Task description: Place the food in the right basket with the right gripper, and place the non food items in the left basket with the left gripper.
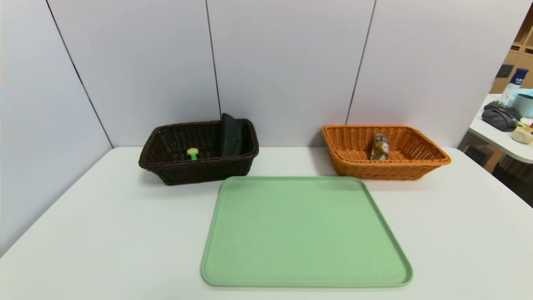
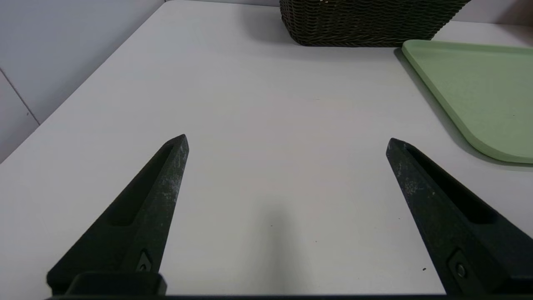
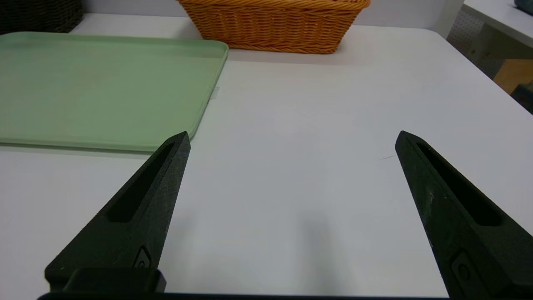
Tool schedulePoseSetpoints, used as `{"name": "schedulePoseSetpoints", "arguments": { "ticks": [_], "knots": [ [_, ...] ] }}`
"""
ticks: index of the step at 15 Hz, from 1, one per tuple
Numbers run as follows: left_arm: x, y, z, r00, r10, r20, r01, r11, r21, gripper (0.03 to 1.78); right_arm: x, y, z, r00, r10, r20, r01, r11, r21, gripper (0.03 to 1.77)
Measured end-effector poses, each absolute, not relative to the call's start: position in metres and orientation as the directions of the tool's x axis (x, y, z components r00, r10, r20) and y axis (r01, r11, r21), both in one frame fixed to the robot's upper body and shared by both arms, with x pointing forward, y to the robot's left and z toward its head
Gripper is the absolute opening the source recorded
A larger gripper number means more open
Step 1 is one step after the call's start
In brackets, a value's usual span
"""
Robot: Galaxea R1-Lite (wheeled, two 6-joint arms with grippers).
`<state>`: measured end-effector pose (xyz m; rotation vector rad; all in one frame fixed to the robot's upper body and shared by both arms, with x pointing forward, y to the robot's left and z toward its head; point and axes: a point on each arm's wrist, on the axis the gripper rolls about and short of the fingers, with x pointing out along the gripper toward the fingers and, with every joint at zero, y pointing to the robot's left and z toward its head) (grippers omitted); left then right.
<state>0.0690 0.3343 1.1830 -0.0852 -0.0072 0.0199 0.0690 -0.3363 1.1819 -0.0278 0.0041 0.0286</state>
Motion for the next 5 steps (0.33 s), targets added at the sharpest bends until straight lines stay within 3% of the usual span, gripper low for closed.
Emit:
{"name": "schedulePoseSetpoints", "arguments": {
  "ticks": [5],
  "knots": [
    [0.0690,0.3343,1.1830,1.000,0.021,0.006,-0.020,0.996,-0.085,1.69,0.0690,-0.3365,1.1820,1.000,0.019,-0.003,-0.019,1.000,-0.005,1.70]
  ]
}}
